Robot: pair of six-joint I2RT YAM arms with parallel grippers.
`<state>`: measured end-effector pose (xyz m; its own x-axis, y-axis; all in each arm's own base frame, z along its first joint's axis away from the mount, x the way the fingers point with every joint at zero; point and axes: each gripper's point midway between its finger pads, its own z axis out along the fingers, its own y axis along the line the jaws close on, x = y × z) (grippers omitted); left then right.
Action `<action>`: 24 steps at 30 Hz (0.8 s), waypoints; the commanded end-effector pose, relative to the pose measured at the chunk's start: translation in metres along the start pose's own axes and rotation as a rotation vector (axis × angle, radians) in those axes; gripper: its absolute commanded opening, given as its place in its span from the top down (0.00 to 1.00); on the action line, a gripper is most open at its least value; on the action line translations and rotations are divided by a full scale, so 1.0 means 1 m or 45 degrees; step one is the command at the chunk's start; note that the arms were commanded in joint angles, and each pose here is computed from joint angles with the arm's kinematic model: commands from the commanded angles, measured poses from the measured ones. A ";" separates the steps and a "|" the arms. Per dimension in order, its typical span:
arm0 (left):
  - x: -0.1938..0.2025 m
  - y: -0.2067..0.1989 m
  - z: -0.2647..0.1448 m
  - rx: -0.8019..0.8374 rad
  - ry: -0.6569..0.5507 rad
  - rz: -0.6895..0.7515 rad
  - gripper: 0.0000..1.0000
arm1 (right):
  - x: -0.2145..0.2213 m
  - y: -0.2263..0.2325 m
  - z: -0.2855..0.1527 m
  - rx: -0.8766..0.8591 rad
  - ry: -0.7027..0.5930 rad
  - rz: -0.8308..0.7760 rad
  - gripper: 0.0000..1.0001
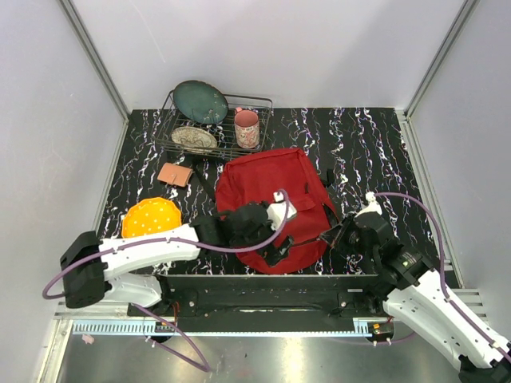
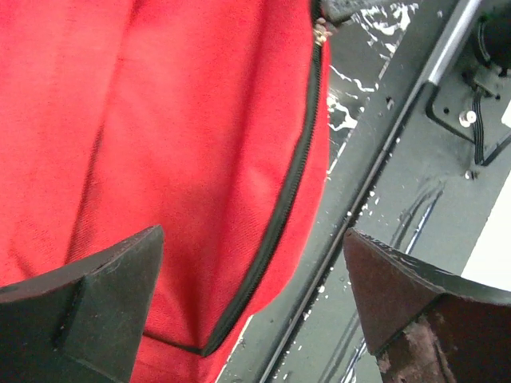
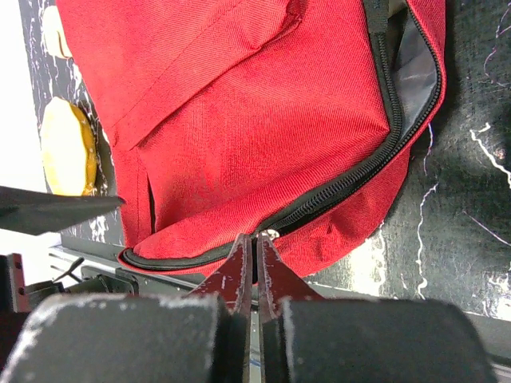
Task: Pack the student bag
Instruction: Zip the student bag at the center of the board.
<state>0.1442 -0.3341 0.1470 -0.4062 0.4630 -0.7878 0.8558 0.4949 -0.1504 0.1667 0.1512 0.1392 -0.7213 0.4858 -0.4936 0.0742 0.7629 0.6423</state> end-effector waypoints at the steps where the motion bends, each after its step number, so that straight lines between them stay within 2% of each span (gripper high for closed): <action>1: -0.023 -0.030 0.008 0.113 -0.032 0.106 0.01 | -0.018 0.023 -0.010 -0.098 -0.076 -0.009 1.00; 9: -0.024 -0.054 0.043 0.156 0.005 0.152 0.01 | -0.018 0.027 -0.012 -0.117 -0.072 0.002 1.00; 11: -0.025 -0.052 0.054 0.131 0.023 0.152 0.05 | -0.019 0.028 -0.014 -0.123 -0.073 0.007 1.00; 13: -0.025 -0.046 0.060 0.082 0.042 0.144 0.21 | -0.019 0.027 -0.015 -0.119 -0.077 0.015 1.00; 14: -0.019 -0.041 0.063 0.042 0.069 0.122 0.34 | -0.021 0.027 -0.016 -0.119 -0.086 0.018 1.00; 15: -0.014 -0.038 0.064 0.021 0.083 0.117 0.52 | -0.021 0.026 -0.017 -0.113 -0.091 0.022 1.00; 17: -0.012 -0.030 0.061 -0.036 0.075 0.092 0.74 | -0.023 0.019 -0.017 -0.078 -0.116 0.038 1.00; 18: -0.002 -0.024 0.059 -0.060 0.096 0.083 0.92 | -0.023 0.014 -0.019 -0.048 -0.119 0.043 1.00; 19: 0.001 -0.019 0.056 -0.093 0.090 0.078 1.00 | -0.024 0.010 -0.020 -0.031 -0.133 0.053 1.00; 24: 0.029 -0.002 0.024 -0.168 0.102 0.025 1.00 | -0.036 -0.009 -0.025 0.087 -0.236 0.075 1.00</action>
<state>0.1360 -0.3766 0.1050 -0.3874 0.5568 -0.7348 0.8664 0.4923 -0.0837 0.1619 0.1366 0.1429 -0.6853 0.5271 -0.5024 0.1132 0.7587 0.6415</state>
